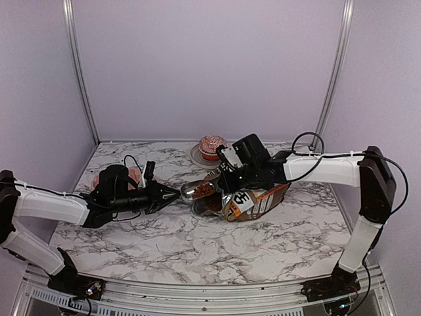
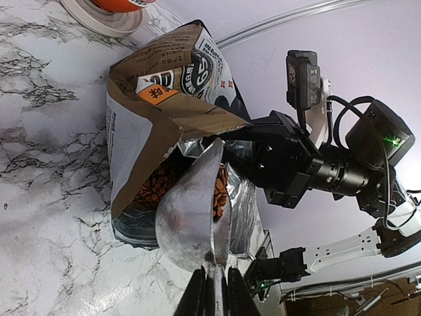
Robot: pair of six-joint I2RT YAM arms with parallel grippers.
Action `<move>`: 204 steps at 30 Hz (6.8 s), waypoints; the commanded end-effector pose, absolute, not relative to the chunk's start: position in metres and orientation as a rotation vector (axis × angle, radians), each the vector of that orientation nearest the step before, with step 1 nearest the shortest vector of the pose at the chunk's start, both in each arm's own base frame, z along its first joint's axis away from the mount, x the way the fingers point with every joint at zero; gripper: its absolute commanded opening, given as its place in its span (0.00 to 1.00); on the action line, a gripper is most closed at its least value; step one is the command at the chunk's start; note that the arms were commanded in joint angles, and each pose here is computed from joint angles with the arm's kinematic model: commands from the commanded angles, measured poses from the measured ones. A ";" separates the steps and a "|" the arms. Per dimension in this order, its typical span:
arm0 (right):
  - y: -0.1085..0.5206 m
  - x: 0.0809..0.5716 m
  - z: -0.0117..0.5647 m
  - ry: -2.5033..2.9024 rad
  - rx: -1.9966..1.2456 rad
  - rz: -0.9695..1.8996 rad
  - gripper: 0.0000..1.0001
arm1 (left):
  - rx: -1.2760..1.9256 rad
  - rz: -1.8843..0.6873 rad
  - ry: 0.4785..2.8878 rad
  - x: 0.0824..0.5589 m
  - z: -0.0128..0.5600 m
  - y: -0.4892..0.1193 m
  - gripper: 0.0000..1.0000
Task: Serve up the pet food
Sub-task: Place the pet food in the pet food bowl.
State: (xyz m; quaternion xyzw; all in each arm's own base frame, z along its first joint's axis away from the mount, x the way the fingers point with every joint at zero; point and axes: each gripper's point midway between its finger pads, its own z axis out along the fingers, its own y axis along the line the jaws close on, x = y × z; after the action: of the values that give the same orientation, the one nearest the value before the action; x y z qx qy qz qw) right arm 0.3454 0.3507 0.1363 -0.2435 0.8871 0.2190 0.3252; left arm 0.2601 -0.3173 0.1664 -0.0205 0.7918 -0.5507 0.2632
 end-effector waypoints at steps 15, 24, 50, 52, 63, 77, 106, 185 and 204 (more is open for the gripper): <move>0.334 0.385 0.172 2.232 -0.557 0.479 0.00 | -0.056 -1.582 1.974 0.265 0.220 -0.303 0.00; 0.336 0.383 0.161 2.244 -0.561 0.494 0.00 | -0.167 -1.565 1.918 0.279 0.229 -0.273 0.00; 0.329 0.410 0.165 2.156 -0.647 0.375 0.00 | -0.382 -1.406 1.853 0.295 0.240 -0.187 0.00; 0.326 0.412 0.165 2.149 -0.643 0.376 0.00 | -0.396 -1.377 1.852 0.293 0.241 -0.180 0.00; 0.315 0.414 0.171 2.125 -0.623 0.352 0.00 | -0.446 -1.283 1.907 0.289 0.226 -0.155 0.00; 0.308 0.410 0.178 2.098 -0.613 0.335 0.00 | -0.473 -1.210 1.964 0.302 0.208 -0.142 0.00; 0.306 0.413 0.172 2.103 -0.612 0.312 0.00 | -0.503 -0.979 2.114 0.302 0.169 -0.116 0.00; 0.304 0.412 0.175 2.094 -0.614 0.294 0.00 | -0.393 -0.571 2.375 0.317 0.142 -0.096 0.00; 0.309 0.411 0.184 2.094 -0.623 0.333 0.00 | -0.283 -0.497 2.357 0.309 0.168 -0.104 0.00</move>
State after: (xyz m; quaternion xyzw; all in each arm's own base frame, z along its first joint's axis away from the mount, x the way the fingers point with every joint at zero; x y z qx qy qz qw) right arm 0.3899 0.3230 0.1437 -0.2816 0.8592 0.1461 0.4014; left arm 0.3086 -0.1015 0.1431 -0.1244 0.9188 -0.1844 0.3259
